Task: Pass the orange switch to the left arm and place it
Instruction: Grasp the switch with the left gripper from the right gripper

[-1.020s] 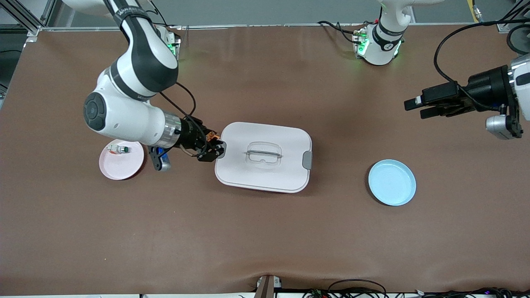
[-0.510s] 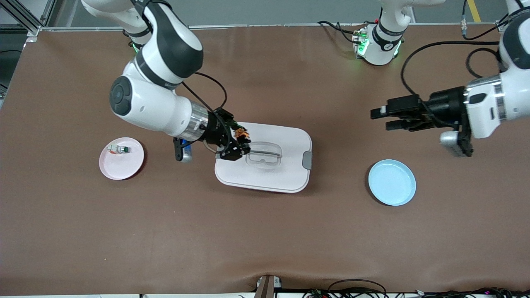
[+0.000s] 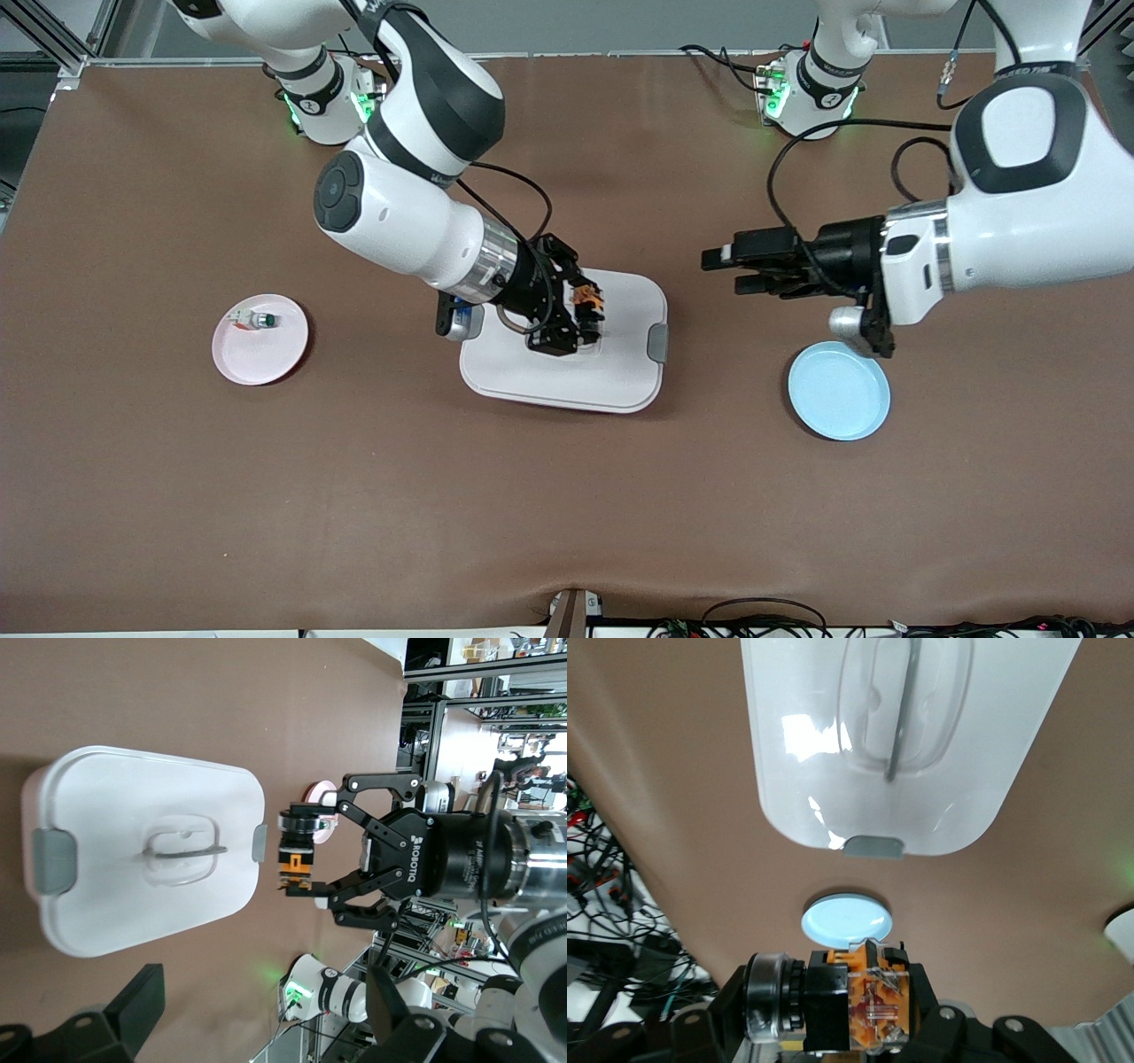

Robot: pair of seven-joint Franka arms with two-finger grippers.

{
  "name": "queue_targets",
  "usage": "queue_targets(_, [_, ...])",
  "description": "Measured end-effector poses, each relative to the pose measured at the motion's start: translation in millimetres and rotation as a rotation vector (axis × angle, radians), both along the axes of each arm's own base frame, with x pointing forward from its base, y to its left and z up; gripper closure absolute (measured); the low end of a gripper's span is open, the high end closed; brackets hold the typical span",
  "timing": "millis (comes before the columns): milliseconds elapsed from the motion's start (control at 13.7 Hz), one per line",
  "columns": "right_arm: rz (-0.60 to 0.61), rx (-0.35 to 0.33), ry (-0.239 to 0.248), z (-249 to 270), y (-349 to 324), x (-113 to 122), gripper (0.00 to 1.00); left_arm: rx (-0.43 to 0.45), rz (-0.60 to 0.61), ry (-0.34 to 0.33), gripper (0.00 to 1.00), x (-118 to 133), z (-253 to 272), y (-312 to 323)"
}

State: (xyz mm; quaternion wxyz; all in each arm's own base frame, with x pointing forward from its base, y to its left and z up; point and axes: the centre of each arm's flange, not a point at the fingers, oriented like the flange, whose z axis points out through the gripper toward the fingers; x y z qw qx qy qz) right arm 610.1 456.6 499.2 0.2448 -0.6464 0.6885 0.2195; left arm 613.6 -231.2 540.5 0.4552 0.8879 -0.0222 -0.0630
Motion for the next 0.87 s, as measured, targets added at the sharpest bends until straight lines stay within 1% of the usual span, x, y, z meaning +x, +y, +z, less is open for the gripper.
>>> queue_targets(146, [-0.062, 0.028, -0.002, 5, 7, 3, 0.27, -0.001, 0.015, -0.028, 0.0, 0, -1, -18])
queue_targets(292, [-0.092, 0.045, 0.0, 10, 16, -1, 0.27, 0.0, 0.035, -0.056, 0.0, 2, -1, -26])
queue_targets(437, [-0.125, 0.067, -0.003, 15, 25, -6, 0.27, 0.0, 0.031, -0.097, 0.0, 4, -5, -31])
queue_targets(583, [-0.149, 0.078, 0.006, 16, 31, -10, 0.27, -0.001, 0.032, -0.135, 0.0, 8, -11, -37])
queue_targets(729, [-0.17, 0.086, 0.019, 18, 33, -10, 0.27, -0.008, 0.037, -0.158, 0.0, 11, -16, -41])
queue_targets(875, [-0.178, 0.095, 0.023, 23, 36, -12, 0.27, -0.012, 0.019, -0.178, 0.0, 12, -23, -45])
